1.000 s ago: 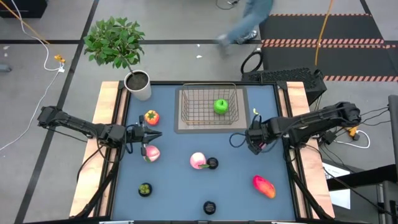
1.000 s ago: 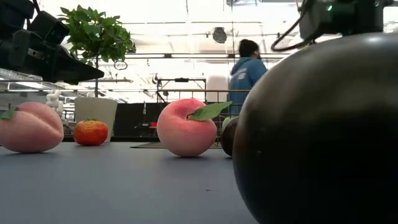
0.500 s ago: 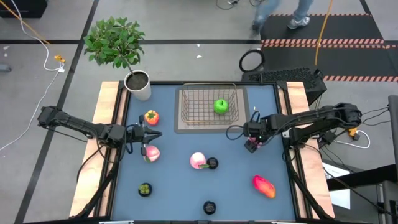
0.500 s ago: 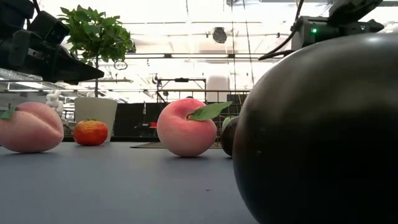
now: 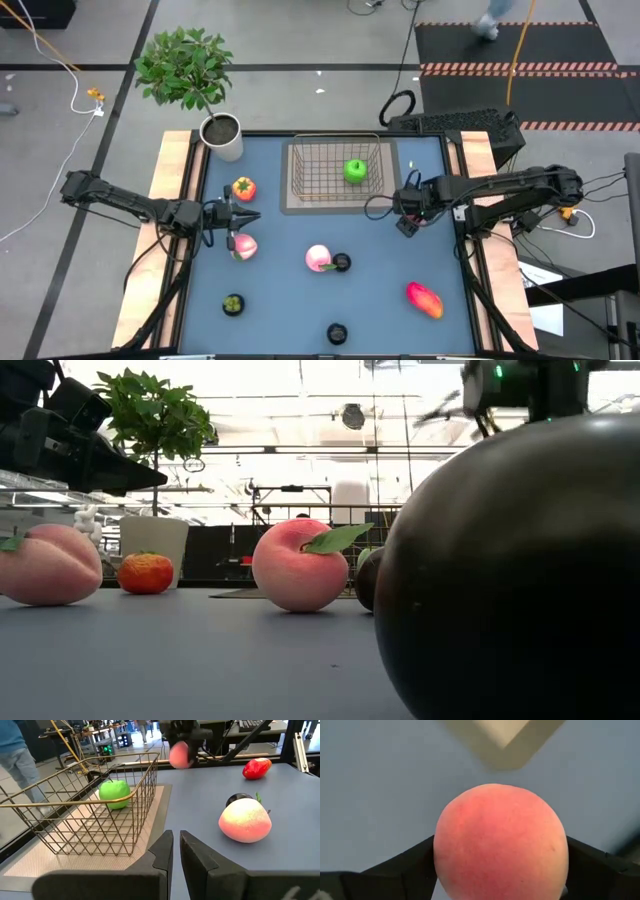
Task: Build produce basket
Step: Put the right pink peach into the wire basket
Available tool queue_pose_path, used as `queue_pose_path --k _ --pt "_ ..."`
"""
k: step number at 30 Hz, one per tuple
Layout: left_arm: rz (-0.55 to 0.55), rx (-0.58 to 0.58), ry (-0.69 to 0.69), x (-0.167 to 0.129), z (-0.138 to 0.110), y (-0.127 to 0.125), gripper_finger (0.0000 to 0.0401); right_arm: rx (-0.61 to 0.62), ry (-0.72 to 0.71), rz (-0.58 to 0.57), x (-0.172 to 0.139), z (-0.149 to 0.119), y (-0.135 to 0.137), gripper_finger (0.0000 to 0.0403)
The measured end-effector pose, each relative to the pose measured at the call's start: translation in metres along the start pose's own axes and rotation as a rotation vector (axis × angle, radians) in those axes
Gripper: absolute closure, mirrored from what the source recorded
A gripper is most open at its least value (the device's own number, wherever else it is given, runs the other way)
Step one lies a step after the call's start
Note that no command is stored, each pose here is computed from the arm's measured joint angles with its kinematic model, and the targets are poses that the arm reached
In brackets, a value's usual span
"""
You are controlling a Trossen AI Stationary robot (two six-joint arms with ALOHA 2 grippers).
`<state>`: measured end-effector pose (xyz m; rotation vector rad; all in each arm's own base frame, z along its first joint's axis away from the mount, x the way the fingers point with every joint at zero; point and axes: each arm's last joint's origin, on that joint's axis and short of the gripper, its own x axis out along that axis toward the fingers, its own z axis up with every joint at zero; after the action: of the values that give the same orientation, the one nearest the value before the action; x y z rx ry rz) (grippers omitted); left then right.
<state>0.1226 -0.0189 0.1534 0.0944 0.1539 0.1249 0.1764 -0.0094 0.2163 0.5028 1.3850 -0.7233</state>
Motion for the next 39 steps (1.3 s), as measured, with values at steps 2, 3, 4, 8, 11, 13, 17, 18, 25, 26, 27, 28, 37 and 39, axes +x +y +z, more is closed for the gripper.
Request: queue_pose_path --k 2,3,4,8,11,13,17,18,25,26,27,28,37,39 --pt "0.000 0.000 0.000 0.000 0.000 0.000 0.0364 -0.004 -0.070 -0.065 -0.021 0.007 -0.002 0.0069" --pt "0.000 0.000 0.000 0.000 0.000 0.000 0.0364 -0.002 -0.115 -0.100 -0.032 0.011 -0.004 0.0069" --pt "0.000 0.000 0.000 0.000 0.000 0.000 0.0364 0.001 -0.167 -0.132 -0.044 0.015 -0.006 0.0069" --pt "0.000 0.000 0.000 0.000 0.000 0.000 0.0364 0.032 -0.415 -0.222 -0.085 0.035 -0.011 0.0068" --pt "0.000 0.000 0.000 0.000 0.000 0.000 0.0364 0.042 -0.594 -0.204 -0.105 0.055 -0.011 0.0067" --pt "0.000 0.000 0.000 0.000 0.000 0.000 0.0364 0.027 -0.694 -0.117 -0.110 0.071 -0.008 0.0067" --pt "0.000 0.000 0.000 0.000 0.000 0.000 0.0364 -0.015 -0.825 0.117 -0.105 0.105 0.002 0.0066" --pt "0.000 0.000 0.000 0.000 0.000 0.000 0.0364 -0.024 -0.835 0.149 -0.099 0.114 0.005 0.0065" --pt "0.000 0.000 0.000 0.000 0.000 0.000 0.0364 -0.164 -0.739 0.133 -0.029 0.158 0.025 0.0065" --pt "0.000 0.000 0.000 0.000 0.000 0.000 0.0364 -0.204 -0.718 0.136 -0.020 0.162 0.028 0.0065" --pt "0.000 0.000 0.000 0.000 0.000 0.000 0.0364 -0.243 -0.702 0.140 -0.012 0.165 0.032 0.0065" --pt "0.000 0.000 0.000 0.000 0.000 0.000 0.0364 -0.276 -0.696 0.148 -0.007 0.167 0.035 0.0065" --pt "0.000 0.000 0.000 0.000 0.000 0.000 0.0364 -0.279 -0.762 0.151 0.015 0.187 0.044 0.0064" --pt "0.000 0.000 0.000 0.000 0.000 0.000 0.0364 -0.279 -0.751 0.146 0.022 0.189 0.045 0.0064"
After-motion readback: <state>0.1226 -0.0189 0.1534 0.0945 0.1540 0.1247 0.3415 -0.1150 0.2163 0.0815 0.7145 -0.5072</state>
